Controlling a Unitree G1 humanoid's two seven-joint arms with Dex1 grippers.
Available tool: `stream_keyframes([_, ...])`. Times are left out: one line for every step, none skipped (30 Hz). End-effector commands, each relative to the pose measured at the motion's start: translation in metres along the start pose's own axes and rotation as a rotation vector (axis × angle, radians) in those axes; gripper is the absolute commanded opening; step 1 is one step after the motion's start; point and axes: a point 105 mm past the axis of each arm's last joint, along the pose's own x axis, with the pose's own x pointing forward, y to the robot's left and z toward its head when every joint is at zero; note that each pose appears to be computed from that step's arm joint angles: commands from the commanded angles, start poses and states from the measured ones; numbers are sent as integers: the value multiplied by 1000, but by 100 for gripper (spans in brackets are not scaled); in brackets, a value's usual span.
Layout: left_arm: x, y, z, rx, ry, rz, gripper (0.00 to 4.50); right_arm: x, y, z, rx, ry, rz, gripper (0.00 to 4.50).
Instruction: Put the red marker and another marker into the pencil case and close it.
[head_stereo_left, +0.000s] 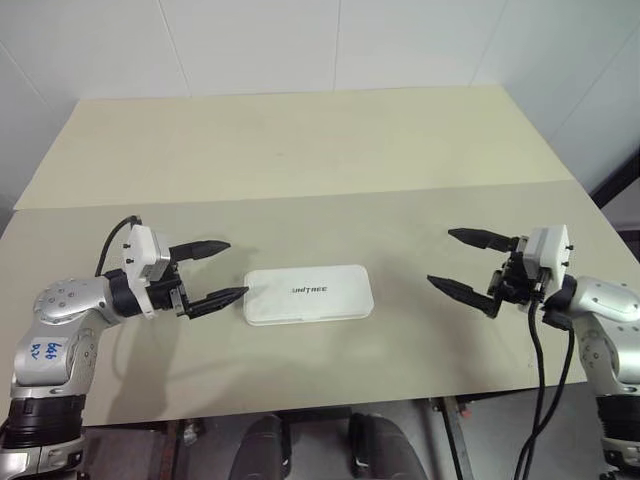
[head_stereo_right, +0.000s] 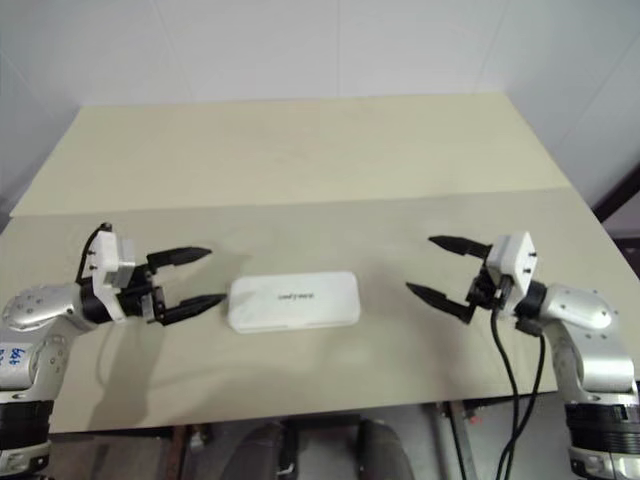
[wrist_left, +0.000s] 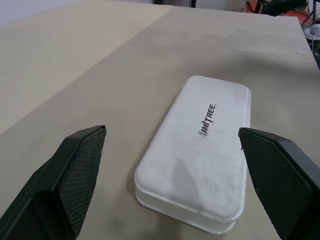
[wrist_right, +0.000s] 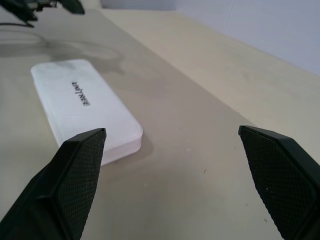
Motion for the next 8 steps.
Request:
stream_keyframes([-6, 12, 11, 80, -29, 54, 445, -14, -11, 9, -56, 1, -35, 450])
stream_keyframes([-5, 12, 11, 77, -29, 54, 445, -15, -12, 9, -59, 3, -37, 450])
stream_keyframes([-5, 12, 10, 73, -28, 53, 445, -15, -13, 9, -63, 5, -37, 450])
stream_keyframes([-5, 12, 9, 69, -27, 52, 445, -16, -13, 9, -65, 6, -38, 450])
stream_keyframes([-5, 11, 9, 68, -25, 48, 445, -16, -13, 9, -67, 9, -36, 450])
stream_keyframes([-3, 10, 9, 68, -24, 45, 445, -16, -14, 9, -68, 10, -35, 450])
stream_keyframes([-2, 9, 10, 67, -26, 40, 445, -16, -15, 10, -73, 11, -37, 450])
stream_keyframes([-2, 8, 10, 63, -27, 32, 445, -15, -16, 11, -78, 8, -39, 450])
